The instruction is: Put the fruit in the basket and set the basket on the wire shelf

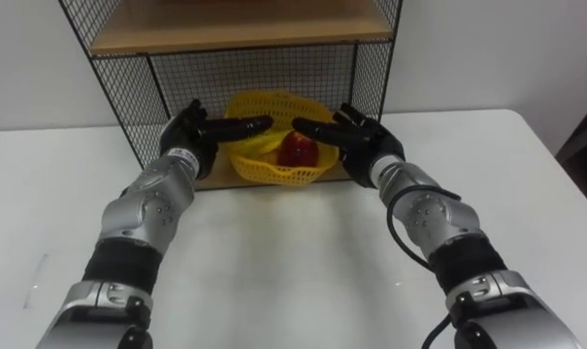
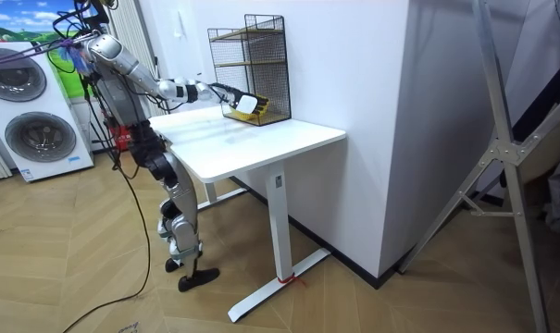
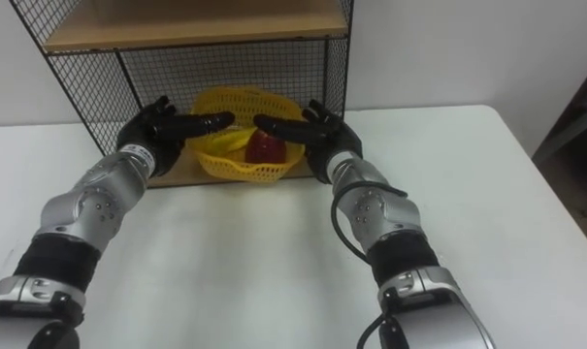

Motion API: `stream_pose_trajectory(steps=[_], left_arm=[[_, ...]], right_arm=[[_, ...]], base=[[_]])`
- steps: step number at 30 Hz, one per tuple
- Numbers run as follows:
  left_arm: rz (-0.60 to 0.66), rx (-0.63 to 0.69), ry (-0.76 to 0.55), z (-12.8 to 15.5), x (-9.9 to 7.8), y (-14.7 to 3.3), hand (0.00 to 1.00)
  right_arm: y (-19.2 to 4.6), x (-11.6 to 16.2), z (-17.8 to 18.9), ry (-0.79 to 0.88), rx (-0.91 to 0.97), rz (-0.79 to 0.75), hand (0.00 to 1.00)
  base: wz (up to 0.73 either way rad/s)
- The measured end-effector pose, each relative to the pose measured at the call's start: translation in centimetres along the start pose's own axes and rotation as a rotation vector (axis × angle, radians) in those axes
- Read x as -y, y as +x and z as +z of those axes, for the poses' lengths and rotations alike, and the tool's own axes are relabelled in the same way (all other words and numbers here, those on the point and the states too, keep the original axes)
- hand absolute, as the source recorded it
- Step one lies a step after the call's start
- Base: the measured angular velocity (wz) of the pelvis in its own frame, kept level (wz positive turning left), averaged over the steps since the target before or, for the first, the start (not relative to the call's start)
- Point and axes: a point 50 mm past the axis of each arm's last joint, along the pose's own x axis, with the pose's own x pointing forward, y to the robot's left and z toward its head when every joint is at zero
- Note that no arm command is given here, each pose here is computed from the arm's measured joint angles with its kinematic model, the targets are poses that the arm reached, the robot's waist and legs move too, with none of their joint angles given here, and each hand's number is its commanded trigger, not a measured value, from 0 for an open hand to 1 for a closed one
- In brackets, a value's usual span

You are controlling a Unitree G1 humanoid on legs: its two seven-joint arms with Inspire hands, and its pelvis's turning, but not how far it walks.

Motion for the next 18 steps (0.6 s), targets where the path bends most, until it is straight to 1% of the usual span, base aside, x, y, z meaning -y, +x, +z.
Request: stream_pose_trajectory(steps=[7,18], left_arm=[[0.008,0.013,0.017,0.57,-0.8,-0.05,0.0],[-0.003,0.036,0.018,1.07,-0.55,-0.14,0.0]], right_arm=[[0.0,0.03,0.0,-0.014,0.0,-0.001,0.0],[-0.02,-0.02,0.09,-0.013,0.003,0.006,0.0]], base=[[0.0],[0.0]])
